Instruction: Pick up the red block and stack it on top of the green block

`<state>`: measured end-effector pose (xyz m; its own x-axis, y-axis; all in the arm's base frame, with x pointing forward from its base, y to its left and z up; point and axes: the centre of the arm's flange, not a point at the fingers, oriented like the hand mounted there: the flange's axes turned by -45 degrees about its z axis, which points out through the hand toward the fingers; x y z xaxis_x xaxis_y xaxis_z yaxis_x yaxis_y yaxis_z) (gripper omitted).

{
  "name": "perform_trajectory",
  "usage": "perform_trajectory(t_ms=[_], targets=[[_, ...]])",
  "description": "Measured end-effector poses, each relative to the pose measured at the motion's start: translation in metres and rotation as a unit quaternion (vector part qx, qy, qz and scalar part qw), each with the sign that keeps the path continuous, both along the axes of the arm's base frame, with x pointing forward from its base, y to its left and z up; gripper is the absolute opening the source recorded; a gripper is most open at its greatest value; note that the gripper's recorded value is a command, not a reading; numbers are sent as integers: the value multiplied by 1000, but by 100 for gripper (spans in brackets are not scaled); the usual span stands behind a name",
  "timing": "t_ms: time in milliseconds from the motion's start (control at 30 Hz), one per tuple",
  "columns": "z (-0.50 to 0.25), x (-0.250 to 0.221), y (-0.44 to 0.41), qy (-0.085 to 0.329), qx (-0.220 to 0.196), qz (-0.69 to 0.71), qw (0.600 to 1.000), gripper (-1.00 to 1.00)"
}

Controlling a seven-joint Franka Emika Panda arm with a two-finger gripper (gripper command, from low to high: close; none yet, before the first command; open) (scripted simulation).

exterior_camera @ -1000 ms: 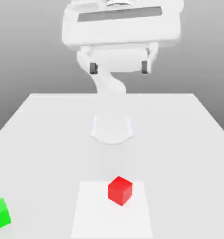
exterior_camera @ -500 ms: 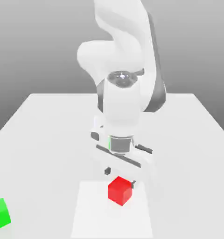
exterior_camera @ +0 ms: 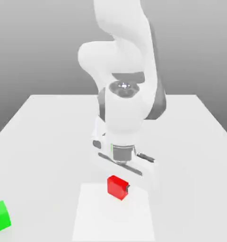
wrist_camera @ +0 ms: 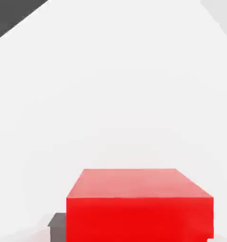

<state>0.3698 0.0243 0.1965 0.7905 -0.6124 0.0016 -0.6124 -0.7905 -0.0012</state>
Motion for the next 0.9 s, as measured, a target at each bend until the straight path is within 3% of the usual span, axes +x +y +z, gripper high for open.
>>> perform_trajectory(t_ms=[133, 367, 567, 700, 733, 900], targets=[[18, 25, -11, 1, 8, 18, 1000, -100], [32, 71, -175, 0, 16, -65, 998, -100], [46, 72, -305, 0, 4, -95, 995, -100], [1, 70, -326, 0, 1, -99, 995, -100], [-9, 69, -326, 1, 0, -99, 995, 100], [-9, 69, -326, 1, 0, -99, 995, 100]])
